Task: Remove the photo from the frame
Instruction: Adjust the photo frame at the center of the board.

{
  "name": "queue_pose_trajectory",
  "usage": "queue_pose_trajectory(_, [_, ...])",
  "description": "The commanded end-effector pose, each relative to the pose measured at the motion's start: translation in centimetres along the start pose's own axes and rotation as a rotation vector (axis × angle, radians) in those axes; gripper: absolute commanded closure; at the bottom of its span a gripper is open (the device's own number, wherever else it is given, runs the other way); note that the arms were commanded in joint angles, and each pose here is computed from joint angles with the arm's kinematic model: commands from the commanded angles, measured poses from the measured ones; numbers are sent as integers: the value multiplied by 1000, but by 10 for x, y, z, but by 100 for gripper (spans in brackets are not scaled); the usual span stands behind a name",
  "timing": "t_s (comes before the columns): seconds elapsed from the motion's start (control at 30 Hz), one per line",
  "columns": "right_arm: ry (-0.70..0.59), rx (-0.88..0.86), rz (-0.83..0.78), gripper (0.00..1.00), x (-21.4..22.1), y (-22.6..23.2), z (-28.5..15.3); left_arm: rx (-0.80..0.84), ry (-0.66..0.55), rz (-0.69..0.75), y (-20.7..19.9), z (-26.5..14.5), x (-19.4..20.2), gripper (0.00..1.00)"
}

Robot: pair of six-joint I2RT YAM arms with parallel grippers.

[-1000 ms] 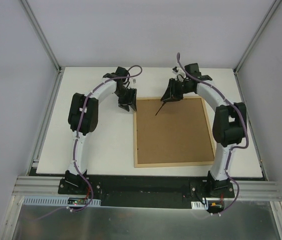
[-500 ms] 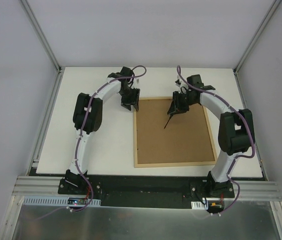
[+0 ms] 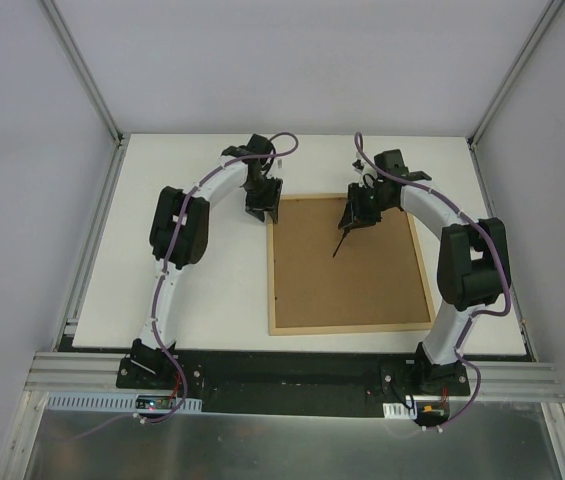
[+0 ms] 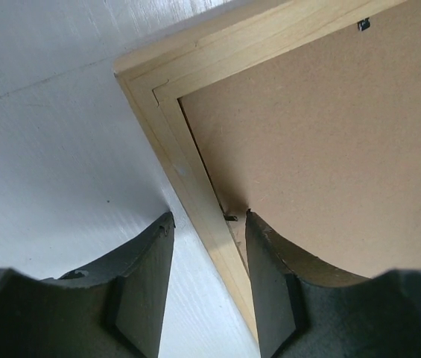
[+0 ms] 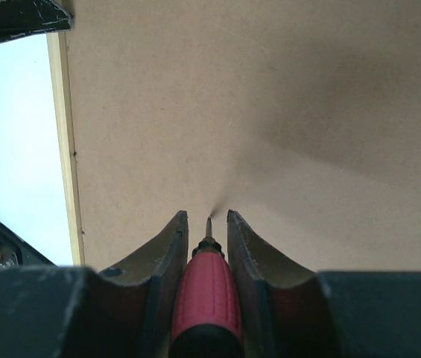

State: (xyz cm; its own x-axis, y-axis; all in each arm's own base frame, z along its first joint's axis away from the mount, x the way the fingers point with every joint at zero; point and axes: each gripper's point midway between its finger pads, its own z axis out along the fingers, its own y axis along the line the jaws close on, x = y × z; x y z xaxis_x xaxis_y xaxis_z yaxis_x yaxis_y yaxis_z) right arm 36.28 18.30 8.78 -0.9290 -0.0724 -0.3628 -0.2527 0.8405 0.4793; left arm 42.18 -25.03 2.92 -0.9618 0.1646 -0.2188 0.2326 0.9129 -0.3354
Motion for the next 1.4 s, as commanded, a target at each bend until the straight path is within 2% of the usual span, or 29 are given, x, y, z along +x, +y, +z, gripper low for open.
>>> queue_pose_trajectory(0.0, [-30,-3,-36,100,-5,10,-11,-55,14,-11,6,5,0,59])
queue_pose_trajectory(0.13, [-27,-8,-51,100,-4,14,-11,-44,5,-7,3,5,-5,63])
queue_pose_trajectory(0.4, [-18,-10,-43,100,-3,11,-8,11,8,-14,-5,-2,-4,85])
queue_pose_trajectory(0.63, [0,-73,18,100,-7,10,-3,148,-9,-26,-19,-22,-10,95])
queue_pose_trajectory(0.67, [6,-88,37,99,-7,9,-2,171,-15,-27,-21,-25,-11,99])
queue_pose_trajectory(0.87, [46,-147,106,100,-6,7,7,270,-12,-37,-29,-28,-13,100])
queue_pose_trajectory(1.07, [-7,-84,81,100,-29,-8,4,283,-115,22,-35,-34,-56,100])
queue_pose_trajectory(1.13, [-39,-75,86,100,-43,-14,-2,293,-143,20,-39,-46,-64,89])
queue_pose_trajectory(1.17, [-47,-76,92,100,-46,-15,-5,296,-150,24,-42,-52,-64,75])
queue_pose_trajectory(1.2, [-56,-81,96,100,-49,-14,-11,298,-160,30,-44,-62,-63,67])
queue_pose_trajectory(1.3, [-87,-91,77,100,-50,-6,-28,255,-141,35,-40,-77,-36,51])
queue_pose_trajectory(1.37, [-106,-93,49,100,-47,0,-41,209,-110,40,-34,-81,-14,48])
